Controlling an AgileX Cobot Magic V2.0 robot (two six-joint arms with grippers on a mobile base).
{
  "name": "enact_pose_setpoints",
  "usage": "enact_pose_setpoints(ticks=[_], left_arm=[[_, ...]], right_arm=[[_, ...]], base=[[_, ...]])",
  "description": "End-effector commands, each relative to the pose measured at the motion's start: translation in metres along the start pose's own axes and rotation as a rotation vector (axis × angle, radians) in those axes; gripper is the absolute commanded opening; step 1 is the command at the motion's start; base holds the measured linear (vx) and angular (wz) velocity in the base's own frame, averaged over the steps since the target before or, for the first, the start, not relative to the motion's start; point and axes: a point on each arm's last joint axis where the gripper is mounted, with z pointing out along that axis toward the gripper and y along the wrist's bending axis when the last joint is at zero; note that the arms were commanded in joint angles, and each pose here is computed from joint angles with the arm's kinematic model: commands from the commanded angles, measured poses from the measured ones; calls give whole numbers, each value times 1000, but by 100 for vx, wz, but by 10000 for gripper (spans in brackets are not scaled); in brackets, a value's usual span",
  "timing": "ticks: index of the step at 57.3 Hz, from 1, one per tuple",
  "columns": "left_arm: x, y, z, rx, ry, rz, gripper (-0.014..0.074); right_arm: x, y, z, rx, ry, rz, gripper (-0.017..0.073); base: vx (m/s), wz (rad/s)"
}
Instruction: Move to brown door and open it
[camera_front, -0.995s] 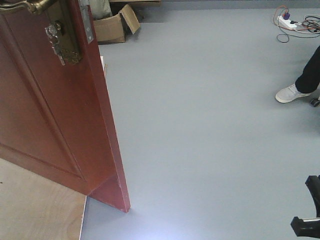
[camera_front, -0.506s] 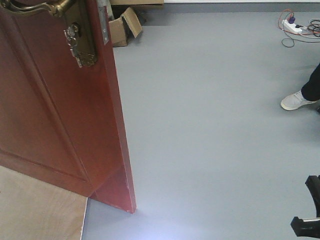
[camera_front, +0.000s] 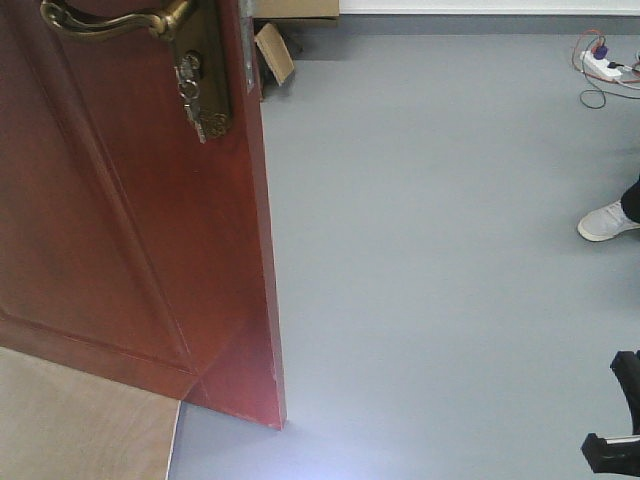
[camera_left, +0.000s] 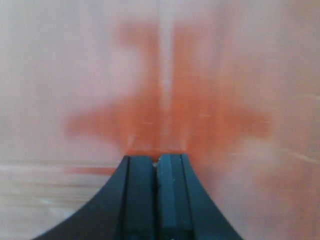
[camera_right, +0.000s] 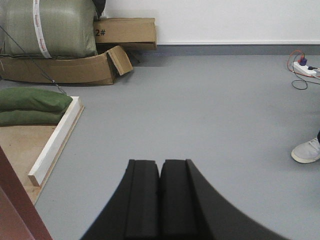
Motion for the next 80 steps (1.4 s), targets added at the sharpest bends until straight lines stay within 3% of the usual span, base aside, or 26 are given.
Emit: enact_pose_setpoints(ticks=[1,80], left_arm=[[-22,-6,-9,23,-72,-36,36],[-22,-6,-9,23,-72,-36,36]], right_arm=[[-6,0,0,5,-78,-10,0],[-6,0,0,5,-78,-10,0]], base=[[14,2],[10,0]])
